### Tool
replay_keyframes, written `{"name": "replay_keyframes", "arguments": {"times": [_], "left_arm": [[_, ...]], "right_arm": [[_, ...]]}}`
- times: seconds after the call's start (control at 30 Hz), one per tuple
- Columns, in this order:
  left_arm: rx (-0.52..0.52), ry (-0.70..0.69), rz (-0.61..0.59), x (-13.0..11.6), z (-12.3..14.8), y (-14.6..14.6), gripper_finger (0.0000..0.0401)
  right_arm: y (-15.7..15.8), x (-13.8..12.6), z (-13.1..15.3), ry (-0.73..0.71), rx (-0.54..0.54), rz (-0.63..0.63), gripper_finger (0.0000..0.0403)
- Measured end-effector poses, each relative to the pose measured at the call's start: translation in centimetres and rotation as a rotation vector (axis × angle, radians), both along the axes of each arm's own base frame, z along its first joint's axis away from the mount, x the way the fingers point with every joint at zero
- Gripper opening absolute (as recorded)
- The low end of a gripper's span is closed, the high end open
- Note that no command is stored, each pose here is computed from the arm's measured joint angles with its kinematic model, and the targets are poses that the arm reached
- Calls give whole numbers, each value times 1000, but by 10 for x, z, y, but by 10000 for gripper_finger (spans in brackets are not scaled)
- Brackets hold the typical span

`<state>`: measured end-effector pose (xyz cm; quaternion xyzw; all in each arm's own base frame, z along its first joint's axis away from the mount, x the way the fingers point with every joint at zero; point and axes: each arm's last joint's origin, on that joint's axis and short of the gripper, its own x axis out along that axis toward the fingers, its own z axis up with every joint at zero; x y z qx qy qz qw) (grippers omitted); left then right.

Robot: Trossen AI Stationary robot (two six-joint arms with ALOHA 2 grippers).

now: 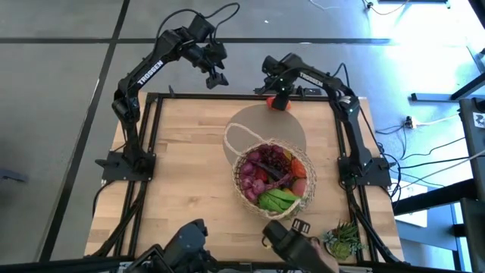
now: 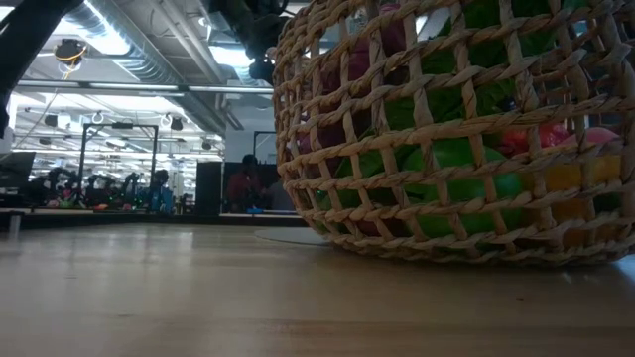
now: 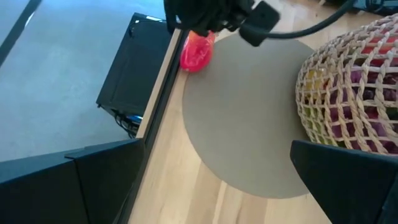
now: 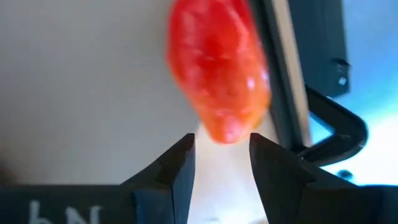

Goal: Build produce basket
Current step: Put the red mango into the brown basket

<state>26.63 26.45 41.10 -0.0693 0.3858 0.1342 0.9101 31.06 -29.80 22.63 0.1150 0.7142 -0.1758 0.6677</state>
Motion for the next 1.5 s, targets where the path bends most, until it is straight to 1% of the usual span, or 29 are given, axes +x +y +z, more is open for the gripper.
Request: {"name": "replay_keyframes", "arguments": {"times": [0.07,0.17,0.3,0.4,0.53,0.6,0.67,0.77,0.87,0.93,1.2,1.5], "left_arm": [[-1,-1,0,0,0,0,392],[-15,-7,18,0,0,0,392],[-17,-9,37,0,0,0,392],[1,0,53,0,1,1,392],[36,37,98,-1,0,3,392],[23,50,130,-1,-1,3,392],[38,53,109,0,-1,2,392],[85,57,17,2,-1,0,392],[86,47,-21,3,0,-1,392],[91,51,-24,4,-1,-2,392],[148,101,37,9,0,-6,392],[168,116,18,19,0,-16,392]], "right_arm": [[-3,1,-7,31,-23,0,147],[-5,3,-12,36,-32,2,147],[-5,5,-13,12,-20,3,147],[-4,6,-13,-1,-9,-15,147],[-4,6,-13,-8,-3,-21,147],[-4,6,-13,-11,1,-19,147],[-4,7,-13,-19,10,-16,147],[-3,7,-13,-26,15,-15,147],[-3,7,-13,-27,18,-14,147],[-3,7,-13,-29,17,-14,147],[-4,7,-13,-33,13,-20,147],[-4,8,-13,-38,10,-24,147]]}}
